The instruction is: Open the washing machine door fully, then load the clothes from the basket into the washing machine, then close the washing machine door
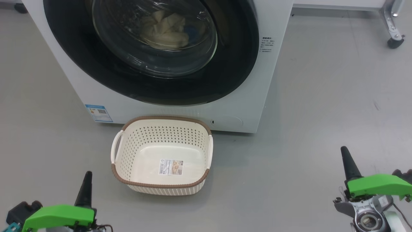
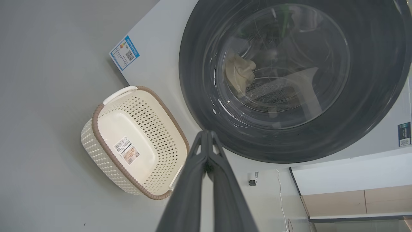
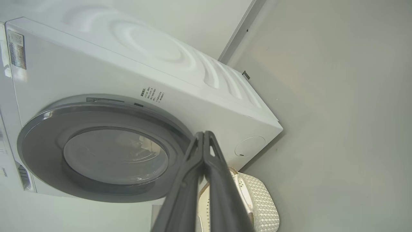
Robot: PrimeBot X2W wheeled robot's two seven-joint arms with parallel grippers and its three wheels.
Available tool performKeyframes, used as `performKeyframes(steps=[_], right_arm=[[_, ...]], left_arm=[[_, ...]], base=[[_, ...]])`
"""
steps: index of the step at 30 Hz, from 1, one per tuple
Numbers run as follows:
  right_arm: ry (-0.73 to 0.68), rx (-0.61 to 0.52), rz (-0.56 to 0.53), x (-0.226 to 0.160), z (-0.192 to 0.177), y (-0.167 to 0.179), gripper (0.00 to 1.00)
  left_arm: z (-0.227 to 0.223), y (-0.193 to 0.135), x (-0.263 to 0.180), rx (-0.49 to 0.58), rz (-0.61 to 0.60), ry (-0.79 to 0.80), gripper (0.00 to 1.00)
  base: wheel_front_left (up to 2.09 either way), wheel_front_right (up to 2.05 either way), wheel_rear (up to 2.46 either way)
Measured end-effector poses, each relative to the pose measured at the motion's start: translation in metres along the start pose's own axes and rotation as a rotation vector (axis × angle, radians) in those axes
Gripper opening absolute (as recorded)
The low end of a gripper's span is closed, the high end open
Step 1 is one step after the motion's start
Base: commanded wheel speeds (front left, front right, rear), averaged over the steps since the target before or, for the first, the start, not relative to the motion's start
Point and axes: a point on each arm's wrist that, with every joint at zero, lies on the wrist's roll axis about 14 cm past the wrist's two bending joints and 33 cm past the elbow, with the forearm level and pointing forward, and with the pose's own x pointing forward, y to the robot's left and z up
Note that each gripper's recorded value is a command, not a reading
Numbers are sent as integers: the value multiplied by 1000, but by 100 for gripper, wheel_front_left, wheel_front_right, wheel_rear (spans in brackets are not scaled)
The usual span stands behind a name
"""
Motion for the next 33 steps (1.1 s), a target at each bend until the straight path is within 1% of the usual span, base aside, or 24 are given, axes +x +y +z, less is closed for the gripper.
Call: performKeyframes(steps=[21,33], right_arm=[[-1,193,34,-1,8,11,0],[4,317,64,-2,12,19,0]], left_arm=[[7,-9,-3,-210,-23,-21,0],[11,-15,-6,-347,-46,-34,0]], base=[[0,0,0],[0,0,0]])
